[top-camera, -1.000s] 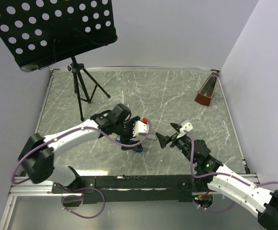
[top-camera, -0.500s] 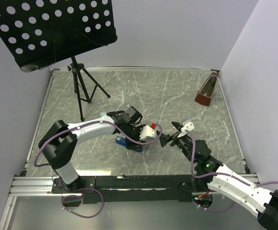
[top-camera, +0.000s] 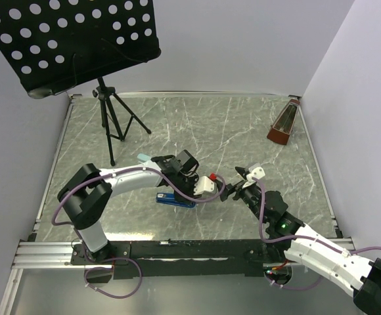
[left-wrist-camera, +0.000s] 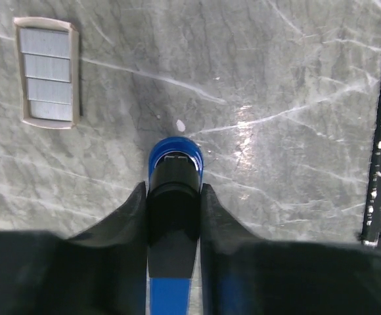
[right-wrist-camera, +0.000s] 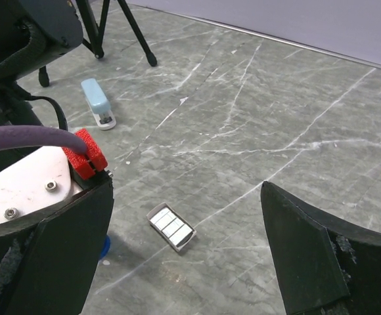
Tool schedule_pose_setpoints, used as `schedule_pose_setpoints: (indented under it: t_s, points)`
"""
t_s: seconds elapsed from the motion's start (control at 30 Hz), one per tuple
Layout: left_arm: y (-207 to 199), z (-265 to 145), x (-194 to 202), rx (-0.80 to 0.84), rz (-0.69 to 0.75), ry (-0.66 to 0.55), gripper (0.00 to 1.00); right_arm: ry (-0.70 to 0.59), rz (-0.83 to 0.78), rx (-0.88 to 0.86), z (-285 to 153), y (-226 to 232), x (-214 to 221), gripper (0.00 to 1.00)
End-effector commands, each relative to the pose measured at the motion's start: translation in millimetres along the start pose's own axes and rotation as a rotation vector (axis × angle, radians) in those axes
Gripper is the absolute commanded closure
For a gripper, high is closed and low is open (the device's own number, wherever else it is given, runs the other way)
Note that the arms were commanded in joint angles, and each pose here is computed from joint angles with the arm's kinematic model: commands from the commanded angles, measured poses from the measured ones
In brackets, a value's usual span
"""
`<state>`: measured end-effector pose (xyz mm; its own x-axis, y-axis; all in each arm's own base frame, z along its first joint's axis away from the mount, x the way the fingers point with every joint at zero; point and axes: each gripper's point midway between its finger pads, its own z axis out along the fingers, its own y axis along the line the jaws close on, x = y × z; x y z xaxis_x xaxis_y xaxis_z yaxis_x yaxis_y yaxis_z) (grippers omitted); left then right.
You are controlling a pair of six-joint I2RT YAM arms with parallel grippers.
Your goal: Load the staples into the stapler
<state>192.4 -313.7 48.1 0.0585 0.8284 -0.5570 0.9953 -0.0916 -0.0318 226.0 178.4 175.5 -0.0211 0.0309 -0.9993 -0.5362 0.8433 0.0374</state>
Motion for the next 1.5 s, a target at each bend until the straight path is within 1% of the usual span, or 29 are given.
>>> schedule_pose_setpoints:
  t_s: [0.0,0.07,0.1,0.17,0.2,0.23,0.3,0.33,0.37,0.4,0.43,0.47,0.5,0.53,0.57,0.6,0.67,0.7,0.77,0.9,0.97,1.1,1.23,1.27,1.33,1.37,1.47]
  points:
    - [7,-11,-16,-0.065,0.027,-0.06,0.99,-0.054,0.008,-0.017,2,4,-17,0.0]
    - [6,-23,-28,-0.098,0.015,-0.114,0.99,-0.059,0.04,-0.024,2,6,-21,0.0]
    - [11,-29,-38,-0.136,0.022,-0.16,0.99,-0.063,0.055,-0.029,2,8,-25,0.0]
    - [13,-49,-51,-0.21,-0.016,-0.24,0.99,-0.045,0.075,-0.032,2,9,-24,0.0]
    - [15,-57,-58,-0.241,-0.029,-0.278,0.99,-0.047,0.085,-0.042,3,12,-31,0.0]
    - [18,-74,-72,-0.307,-0.058,-0.371,0.99,-0.025,0.092,-0.04,3,12,-29,0.0]
    - [17,-91,-83,-0.363,-0.082,-0.469,0.99,-0.021,0.128,-0.056,3,16,-40,0.0]
    - [14,-107,-88,-0.404,-0.11,-0.56,0.99,-0.014,0.139,-0.064,4,18,-43,0.0]
    - [16,-120,-95,-0.449,-0.118,-0.623,0.99,0.019,0.167,-0.065,3,20,-39,0.0]
    - [14,-128,-97,-0.468,-0.129,-0.671,0.99,0.008,0.192,-0.071,4,22,-52,0.0]
    - [5,-136,-93,-0.473,-0.163,-0.723,0.99,0.029,0.205,-0.099,5,29,-52,0.0]
    - [7,-151,-101,-0.515,-0.162,-0.798,0.99,0.042,0.233,-0.117,5,34,-53,0.0]
    - [6,-158,-102,-0.533,-0.178,-0.836,0.99,0.036,0.255,-0.137,6,38,-62,0.0]
    - [1,-164,-98,-0.538,-0.215,-0.887,0.99,0.053,0.279,-0.151,7,43,-62,0.0]
    - [2,-177,-104,-0.57,-0.215,-0.954,0.99,0.06,0.343,-0.151,9,46,-65,0.01]
    - [-1,-184,-106,-0.561,-0.254,-1.014,0.99,0.054,0.376,-0.156,10,48,-73,0.03]
    - [-7,-186,-100,-0.566,-0.266,-1.074,0.99,0.085,0.459,-0.172,15,57,-74,0.06]
    - [-8,-197,-105,-0.577,-0.255,-1.134,0.99,0.082,0.485,-0.184,18,61,-81,0.07]
    - [-10,-197,-102,-0.573,-0.281,-1.171,0.99,0.129,0.551,-0.201,25,70,-76,0.08]
    - [-16,-208,-103,-0.575,-0.292,-1.301,0.99,0.195,0.635,-0.209,39,83,-69,0.08]
    - [-15,-207,-103,-0.573,-0.301,-1.316,0.99,0.212,0.673,-0.204,43,86,-64,0.09]
    - [-20,-212,-109,-0.576,-0.276,-1.367,0.99,0.252,0.695,-0.175,50,87,-48,0.11]
    - [-19,-213,-116,-0.583,-0.26,-1.378,0.99,0.271,0.703,-0.168,56,89,-34,0.17]
    - [-21,-214,-118,-0.583,-0.254,-1.388,0.99,0.275,0.711,-0.162,58,89,-31,0.21]
    - [-22,-216,-118,-0.588,-0.247,-1.404,0.99,0.284,0.719,-0.141,59,87,-24,0.26]
    - [-22,-220,-119,-0.602,-0.248,-1.422,0.99,0.282,0.724,-0.139,59,87,-21,0.33]
    - [-21,-227,-116,-0.635,-0.255,-1.45,0.99,0.285,0.741,-0.116,59,84,-16,0.45]
